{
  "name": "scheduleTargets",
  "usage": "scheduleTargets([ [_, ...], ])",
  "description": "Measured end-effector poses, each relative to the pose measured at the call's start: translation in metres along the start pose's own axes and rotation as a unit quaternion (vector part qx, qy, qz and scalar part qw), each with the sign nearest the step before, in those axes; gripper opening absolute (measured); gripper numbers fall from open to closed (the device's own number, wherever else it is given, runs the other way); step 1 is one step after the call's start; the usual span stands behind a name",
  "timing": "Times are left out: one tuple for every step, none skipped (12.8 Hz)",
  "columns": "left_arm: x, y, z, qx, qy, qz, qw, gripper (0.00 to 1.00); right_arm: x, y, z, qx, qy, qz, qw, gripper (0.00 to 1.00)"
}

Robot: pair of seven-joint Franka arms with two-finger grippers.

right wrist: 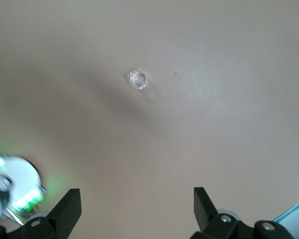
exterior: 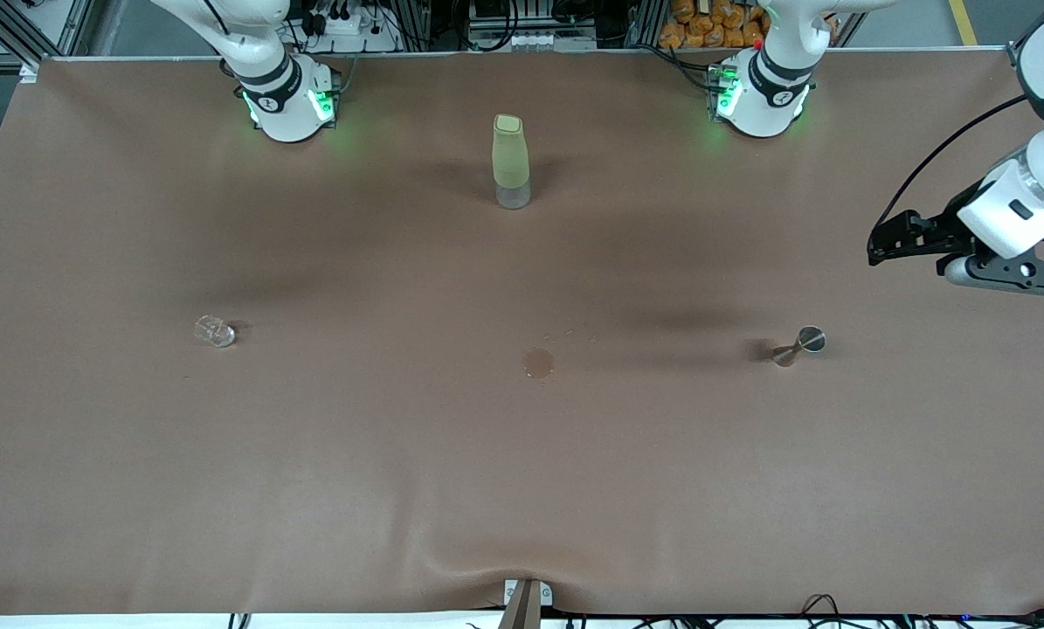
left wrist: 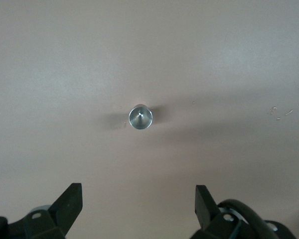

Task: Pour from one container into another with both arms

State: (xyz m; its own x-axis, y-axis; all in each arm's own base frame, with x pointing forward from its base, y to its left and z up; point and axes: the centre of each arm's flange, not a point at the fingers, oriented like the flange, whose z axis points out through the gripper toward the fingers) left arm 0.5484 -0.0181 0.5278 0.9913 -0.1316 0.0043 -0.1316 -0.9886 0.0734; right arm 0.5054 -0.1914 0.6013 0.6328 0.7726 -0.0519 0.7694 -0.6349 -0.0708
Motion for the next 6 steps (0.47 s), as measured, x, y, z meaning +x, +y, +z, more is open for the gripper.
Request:
scheduleTargets([
  [-0.002, -0.001, 0.007, 0.000, 0.001, 0.005, 1.000, 1.00, -0.010, 0.006, 0.005, -0.003, 0.002, -0.039, 0.999, 1.00],
  [-0.004, -0.004, 0.015, 0.001, 0.002, 0.011, 1.000, 1.00, -0.020, 0.012, 0.011, -0.005, 0.003, -0.069, 0.998, 1.00],
  [-0.006, -0.009, 0.022, 0.001, 0.003, 0.018, 1.000, 1.00, -0.030, 0.017, 0.016, -0.005, 0.003, -0.088, 0.996, 1.00],
  [-0.007, -0.015, 0.029, 0.001, 0.003, 0.026, 1.000, 1.00, -0.037, 0.020, 0.020, -0.005, 0.004, -0.099, 0.995, 1.00],
  [-0.009, -0.021, 0.036, 0.002, 0.003, 0.032, 0.999, 1.00, -0.041, 0.021, 0.023, -0.004, 0.004, -0.110, 0.994, 1.00],
  [-0.012, -0.029, 0.042, 0.001, 0.002, 0.040, 0.999, 1.00, -0.041, 0.021, 0.024, -0.003, 0.004, -0.123, 0.992, 1.00],
])
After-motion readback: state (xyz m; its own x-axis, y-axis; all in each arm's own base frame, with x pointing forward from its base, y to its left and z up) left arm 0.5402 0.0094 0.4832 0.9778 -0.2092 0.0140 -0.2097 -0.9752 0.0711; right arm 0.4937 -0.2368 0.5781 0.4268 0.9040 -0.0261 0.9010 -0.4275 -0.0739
